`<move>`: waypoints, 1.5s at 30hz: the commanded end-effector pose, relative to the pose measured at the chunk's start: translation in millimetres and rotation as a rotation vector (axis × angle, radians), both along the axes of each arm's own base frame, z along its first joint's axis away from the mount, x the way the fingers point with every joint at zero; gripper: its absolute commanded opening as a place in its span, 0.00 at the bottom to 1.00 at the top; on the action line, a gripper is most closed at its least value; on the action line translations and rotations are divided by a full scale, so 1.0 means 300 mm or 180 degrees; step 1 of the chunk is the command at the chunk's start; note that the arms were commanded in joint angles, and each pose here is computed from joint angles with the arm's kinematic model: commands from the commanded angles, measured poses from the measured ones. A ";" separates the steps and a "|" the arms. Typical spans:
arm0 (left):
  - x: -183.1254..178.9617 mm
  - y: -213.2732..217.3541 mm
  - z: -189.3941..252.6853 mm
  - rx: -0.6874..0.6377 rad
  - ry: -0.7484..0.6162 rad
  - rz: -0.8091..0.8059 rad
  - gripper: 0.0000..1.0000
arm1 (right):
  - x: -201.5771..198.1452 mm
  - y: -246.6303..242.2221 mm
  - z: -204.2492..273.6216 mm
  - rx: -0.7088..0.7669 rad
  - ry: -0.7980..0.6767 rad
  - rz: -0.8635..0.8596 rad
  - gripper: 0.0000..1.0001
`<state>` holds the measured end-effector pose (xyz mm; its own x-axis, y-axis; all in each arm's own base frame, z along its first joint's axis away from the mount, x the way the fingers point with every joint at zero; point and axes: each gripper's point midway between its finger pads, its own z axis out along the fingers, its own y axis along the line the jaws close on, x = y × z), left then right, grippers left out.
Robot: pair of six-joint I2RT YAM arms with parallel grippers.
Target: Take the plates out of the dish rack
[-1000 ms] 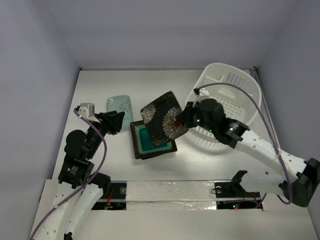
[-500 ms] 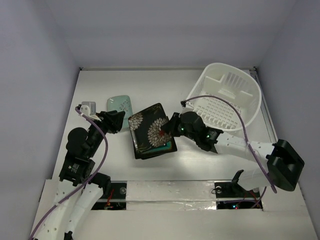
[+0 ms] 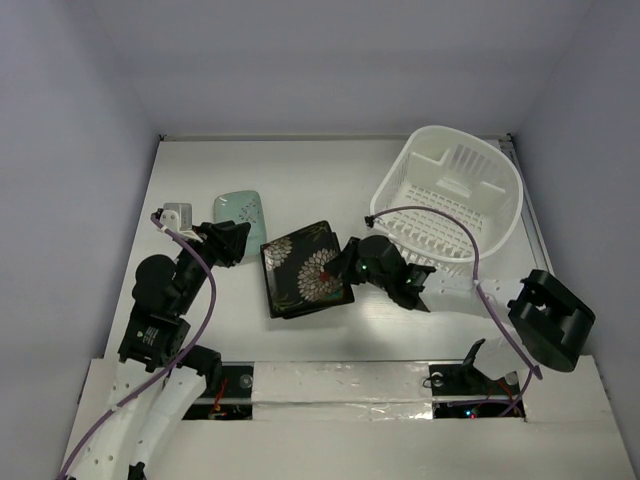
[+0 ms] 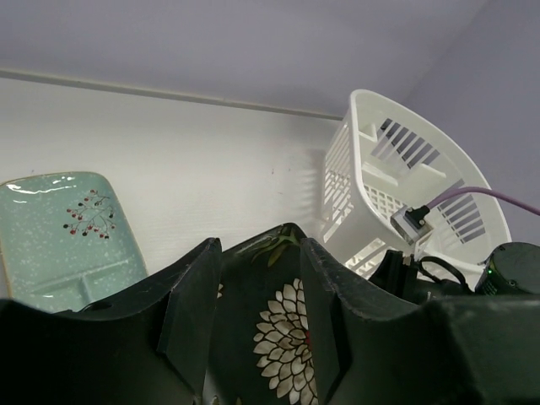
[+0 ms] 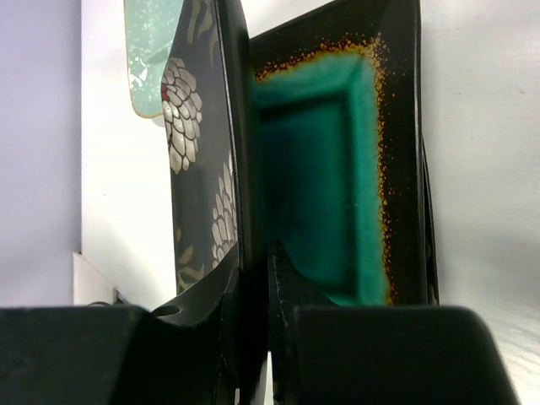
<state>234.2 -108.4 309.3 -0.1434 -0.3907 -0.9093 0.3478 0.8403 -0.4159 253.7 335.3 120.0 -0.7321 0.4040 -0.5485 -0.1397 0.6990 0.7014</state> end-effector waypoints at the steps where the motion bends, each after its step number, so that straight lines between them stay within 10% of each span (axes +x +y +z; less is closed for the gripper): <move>1: 0.000 -0.006 0.043 -0.0023 -0.0119 -0.0042 0.39 | 0.052 0.083 0.200 0.0806 -0.0322 -0.0056 0.05; 17: -0.010 -0.006 0.052 -0.0043 -0.0153 -0.0057 0.39 | 0.018 0.021 0.037 0.0185 -0.0117 -0.0128 0.72; 38: -0.020 -0.007 0.063 -0.0062 -0.0198 -0.0082 0.39 | 0.020 -0.137 0.044 -0.1560 -0.0277 -0.0252 0.83; 40: -0.019 -0.008 0.062 -0.0060 -0.0193 -0.0082 0.39 | 0.017 -0.144 0.045 -0.1595 -0.0264 -0.0248 0.82; 45: -0.020 -0.010 0.062 -0.0059 -0.0193 -0.0096 0.39 | -0.016 -0.114 0.178 -0.1405 -0.0513 -0.0071 0.00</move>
<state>230.5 -110.8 311.8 -0.1421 -0.3908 -0.9094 0.3689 0.8317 -0.4151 248.6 289.1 117.0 -0.6883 0.0920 -0.7196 -0.1359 0.9580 0.2524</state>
